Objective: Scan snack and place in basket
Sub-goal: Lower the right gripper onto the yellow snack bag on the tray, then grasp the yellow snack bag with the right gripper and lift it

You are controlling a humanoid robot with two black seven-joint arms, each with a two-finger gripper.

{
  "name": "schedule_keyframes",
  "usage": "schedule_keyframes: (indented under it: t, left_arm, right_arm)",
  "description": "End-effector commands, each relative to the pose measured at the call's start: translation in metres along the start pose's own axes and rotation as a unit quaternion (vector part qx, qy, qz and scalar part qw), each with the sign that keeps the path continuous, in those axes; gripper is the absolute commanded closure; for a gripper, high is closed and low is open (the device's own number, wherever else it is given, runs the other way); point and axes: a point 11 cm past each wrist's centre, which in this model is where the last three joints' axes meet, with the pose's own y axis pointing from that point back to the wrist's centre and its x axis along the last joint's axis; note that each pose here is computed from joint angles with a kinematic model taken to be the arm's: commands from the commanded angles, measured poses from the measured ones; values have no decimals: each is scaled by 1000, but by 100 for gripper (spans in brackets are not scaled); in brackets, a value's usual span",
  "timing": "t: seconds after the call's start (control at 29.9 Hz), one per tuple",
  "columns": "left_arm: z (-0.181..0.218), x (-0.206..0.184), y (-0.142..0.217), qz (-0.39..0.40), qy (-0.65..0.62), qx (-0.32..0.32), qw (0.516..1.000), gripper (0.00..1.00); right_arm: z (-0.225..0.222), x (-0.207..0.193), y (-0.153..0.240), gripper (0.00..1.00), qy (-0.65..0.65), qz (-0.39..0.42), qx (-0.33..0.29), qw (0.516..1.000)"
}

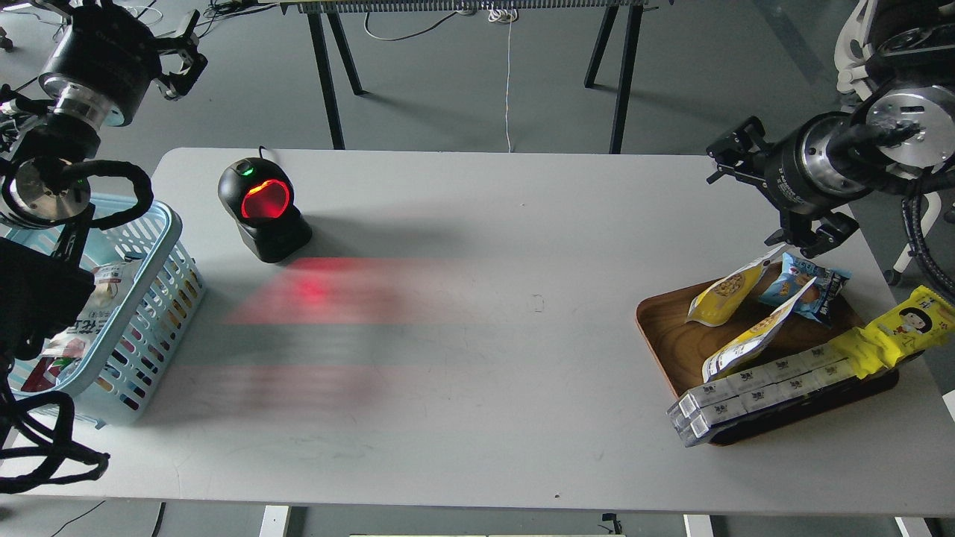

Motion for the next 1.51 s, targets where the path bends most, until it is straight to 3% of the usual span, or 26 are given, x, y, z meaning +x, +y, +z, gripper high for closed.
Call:
schedule_keyframes:
  t: [0.0,0.57,1.1,1.24,1.4,1.47]
  left_arm:
    - [0,1,1,1,-1,1,1000,0]
    - [-2,2,1,5,0,2,1000,0]
    - [-1,1,1,5,-1,1,1000,0]
    - [-1,1,1,5,-1,1,1000,0]
    - [-1,2,1,6,-1,2,1000,0]
    - [-1,3,1,7,-1,2,1000,0]
  right_arm:
    - [-2,3,-10,2,-11,0,3,1000]
    - [16,26,3,4,-28,-1,15,1000]
    - [43,16,-22,8,-12,-11,-21,1000]
    - [51,10,-33,22,-12,-15,-36,999]
    - [56,8,-39,52,-13,-13,-45,999]
    - [57,8,-40,59,-12,-11,-46,999]
